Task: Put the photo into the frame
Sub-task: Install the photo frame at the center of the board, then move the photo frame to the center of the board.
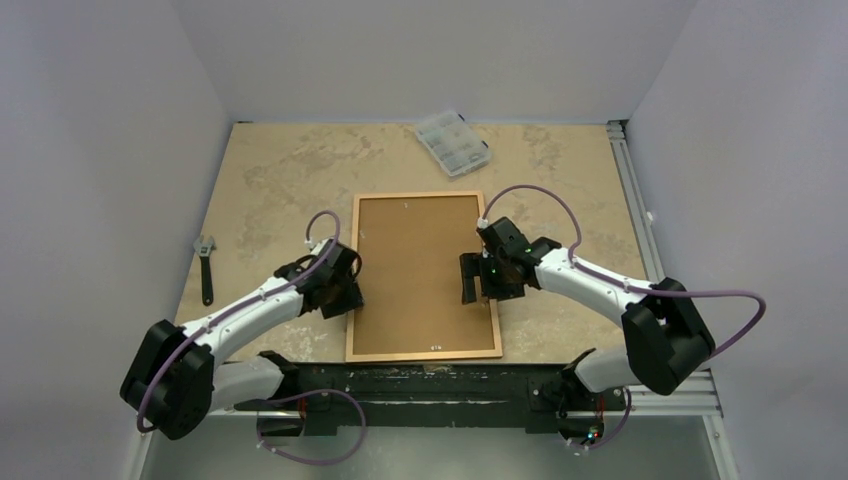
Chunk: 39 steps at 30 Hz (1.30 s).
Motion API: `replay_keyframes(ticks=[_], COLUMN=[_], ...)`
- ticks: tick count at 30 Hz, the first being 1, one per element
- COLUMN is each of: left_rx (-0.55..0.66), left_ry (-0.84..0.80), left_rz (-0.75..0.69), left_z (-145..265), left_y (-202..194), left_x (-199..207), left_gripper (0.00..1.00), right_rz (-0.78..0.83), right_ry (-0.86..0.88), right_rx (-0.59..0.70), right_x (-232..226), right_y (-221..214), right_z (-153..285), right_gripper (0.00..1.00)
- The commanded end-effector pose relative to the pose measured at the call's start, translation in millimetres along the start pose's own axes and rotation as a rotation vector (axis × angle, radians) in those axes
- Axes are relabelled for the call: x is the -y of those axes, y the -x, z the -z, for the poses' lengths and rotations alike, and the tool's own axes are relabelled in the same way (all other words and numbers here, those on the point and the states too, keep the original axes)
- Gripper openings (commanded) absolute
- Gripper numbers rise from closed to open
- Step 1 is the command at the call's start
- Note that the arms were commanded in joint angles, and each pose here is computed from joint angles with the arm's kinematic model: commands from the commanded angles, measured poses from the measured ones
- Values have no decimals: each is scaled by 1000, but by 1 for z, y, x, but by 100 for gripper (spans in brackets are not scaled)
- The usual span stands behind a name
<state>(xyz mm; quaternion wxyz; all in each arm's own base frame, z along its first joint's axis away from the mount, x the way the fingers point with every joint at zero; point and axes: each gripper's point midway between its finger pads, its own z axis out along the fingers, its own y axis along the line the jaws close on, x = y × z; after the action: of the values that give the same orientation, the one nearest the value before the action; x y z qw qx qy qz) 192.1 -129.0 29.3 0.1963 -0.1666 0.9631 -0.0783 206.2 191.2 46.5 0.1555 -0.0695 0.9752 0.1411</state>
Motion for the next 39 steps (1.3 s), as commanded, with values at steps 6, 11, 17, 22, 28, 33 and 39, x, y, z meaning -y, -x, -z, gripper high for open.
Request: replay_keyframes(ticks=[6, 11, 17, 22, 28, 33, 39], left_rx=[40, -11, -57, -88, -107, -124, -75], left_ry=[-175, -251, -349, -383, -364, -318, -234], left_rz=[58, 58, 76, 75, 50, 48, 63], left_z=[13, 5, 1, 4, 14, 15, 15], left_y=[10, 4, -4, -12, -33, -58, -51], left_x=[22, 39, 59, 67, 69, 64, 49], left_gripper=[83, 86, 86, 86, 85, 85, 87], right_rz=[-107, -116, -136, -164, -196, -220, -210], right_ry=[133, 173, 195, 207, 236, 226, 80], right_rx=[30, 3, -16, -27, -38, -12, 55], right_x=[7, 5, 4, 4, 4, 9, 30], right_y=[21, 17, 5, -8, -29, -39, -15], right_z=[4, -1, -1, 4, 18, 26, 24], right_gripper=[84, 84, 84, 83, 82, 83, 88])
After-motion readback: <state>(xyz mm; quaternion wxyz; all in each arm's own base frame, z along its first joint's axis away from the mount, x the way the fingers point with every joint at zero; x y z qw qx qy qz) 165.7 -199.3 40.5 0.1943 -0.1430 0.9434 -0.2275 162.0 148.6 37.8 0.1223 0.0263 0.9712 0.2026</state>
